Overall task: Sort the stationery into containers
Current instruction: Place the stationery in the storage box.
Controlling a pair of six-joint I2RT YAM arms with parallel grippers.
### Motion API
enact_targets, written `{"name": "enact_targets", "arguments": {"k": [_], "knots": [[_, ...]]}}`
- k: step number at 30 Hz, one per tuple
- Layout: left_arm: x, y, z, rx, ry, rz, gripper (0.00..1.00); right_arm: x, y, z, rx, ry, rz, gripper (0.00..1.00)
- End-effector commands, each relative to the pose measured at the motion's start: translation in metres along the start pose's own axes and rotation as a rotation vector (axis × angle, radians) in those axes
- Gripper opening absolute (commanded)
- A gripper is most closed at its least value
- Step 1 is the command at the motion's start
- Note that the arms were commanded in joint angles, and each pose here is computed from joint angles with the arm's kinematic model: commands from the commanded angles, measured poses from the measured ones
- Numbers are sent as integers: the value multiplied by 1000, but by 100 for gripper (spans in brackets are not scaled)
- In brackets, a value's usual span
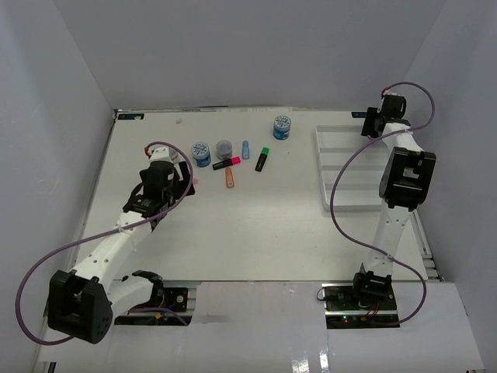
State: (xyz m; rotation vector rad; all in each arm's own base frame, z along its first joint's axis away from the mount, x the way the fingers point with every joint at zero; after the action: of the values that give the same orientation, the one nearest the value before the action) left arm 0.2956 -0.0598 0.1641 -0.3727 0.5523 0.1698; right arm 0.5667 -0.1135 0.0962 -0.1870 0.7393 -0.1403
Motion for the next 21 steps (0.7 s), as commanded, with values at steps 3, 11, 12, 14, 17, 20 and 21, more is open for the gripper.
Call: {"name": "enact_targets", "arguments": {"k": [3, 11, 12, 14, 17, 20, 21], "knots": [[0, -5, 7, 2, -6, -13, 98, 11, -4, 23, -11, -94, -7, 57], [1, -6, 6, 2, 4, -18, 98, 7, -14, 21, 8, -79, -62, 91], [1, -6, 5, 1, 5, -19, 98, -4, -18, 31, 11, -103, -73, 98], [1, -8, 4, 2, 13, -32, 98, -25, -19, 48, 18, -146, -62, 97], [0, -11, 4, -4, 17, -50, 98, -63, -15, 65, 45, -213, -27, 95], [0, -15, 5, -6, 21, -71, 98, -103, 3, 73, 62, -286, 29, 90], [0, -16, 5, -5, 24, -80, 98, -114, 17, 75, 59, -304, 58, 90]]}}
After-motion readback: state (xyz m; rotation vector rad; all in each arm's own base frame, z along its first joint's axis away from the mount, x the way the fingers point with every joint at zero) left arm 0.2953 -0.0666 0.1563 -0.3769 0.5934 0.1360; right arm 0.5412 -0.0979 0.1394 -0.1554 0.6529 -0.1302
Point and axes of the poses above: each gripper's point midway between its finger pads, its own x axis out along the fingers, its own y axis along the line the jaws close on, z = x × y, the point moved 3 cm from there along -x, back along the fingers, and after that the axes turned 13 degrees about -x, right-handed, at the moved point
